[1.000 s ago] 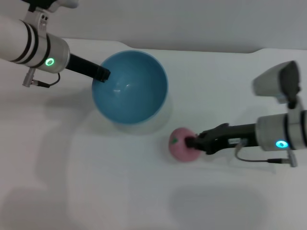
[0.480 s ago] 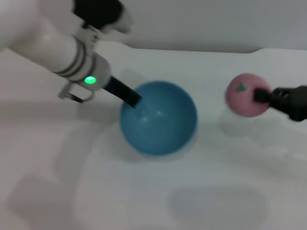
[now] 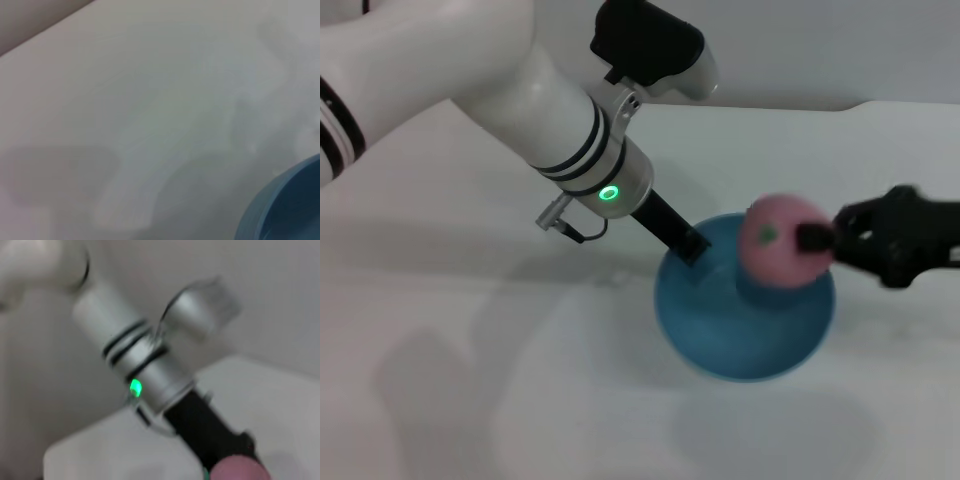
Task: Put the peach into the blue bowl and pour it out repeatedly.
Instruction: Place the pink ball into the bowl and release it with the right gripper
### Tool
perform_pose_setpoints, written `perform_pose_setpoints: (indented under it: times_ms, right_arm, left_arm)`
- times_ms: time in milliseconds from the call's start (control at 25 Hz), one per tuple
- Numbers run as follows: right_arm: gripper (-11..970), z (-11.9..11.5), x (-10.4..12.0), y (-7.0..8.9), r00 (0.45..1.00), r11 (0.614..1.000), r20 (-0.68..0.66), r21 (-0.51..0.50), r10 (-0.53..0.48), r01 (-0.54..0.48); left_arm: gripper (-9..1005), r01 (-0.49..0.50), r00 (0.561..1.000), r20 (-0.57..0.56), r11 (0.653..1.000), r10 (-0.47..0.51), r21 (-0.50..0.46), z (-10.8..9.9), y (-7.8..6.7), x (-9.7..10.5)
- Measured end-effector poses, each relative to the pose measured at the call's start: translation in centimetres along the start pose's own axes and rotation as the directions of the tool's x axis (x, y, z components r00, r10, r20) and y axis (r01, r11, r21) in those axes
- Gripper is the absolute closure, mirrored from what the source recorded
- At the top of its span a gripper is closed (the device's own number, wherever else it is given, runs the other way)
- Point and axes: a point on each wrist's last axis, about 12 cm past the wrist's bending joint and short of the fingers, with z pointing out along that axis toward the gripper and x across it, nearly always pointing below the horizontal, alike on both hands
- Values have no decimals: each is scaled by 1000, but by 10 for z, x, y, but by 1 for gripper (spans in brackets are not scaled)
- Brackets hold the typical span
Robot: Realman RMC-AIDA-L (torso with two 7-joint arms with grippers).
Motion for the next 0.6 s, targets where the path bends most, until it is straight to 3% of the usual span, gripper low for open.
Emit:
perform_pose_setpoints:
  times_ms: [160, 400, 600]
  right_arm:
    - [905, 17, -1, 1, 996, 999, -92, -28, -23, 20]
    - [904, 32, -3, -5, 983, 1000, -185, 13, 12, -10]
    - [732, 36, -7, -7, 972, 1000, -232, 18, 24, -20]
  left_arm:
    - [997, 11, 1000, 2, 1000, -11, 3, -1, 0, -1]
    - [996, 17, 1000, 0, 1000, -17, 3, -1, 1, 0]
    - [996, 15, 1000, 0, 1000, -15, 2, -1, 1, 0]
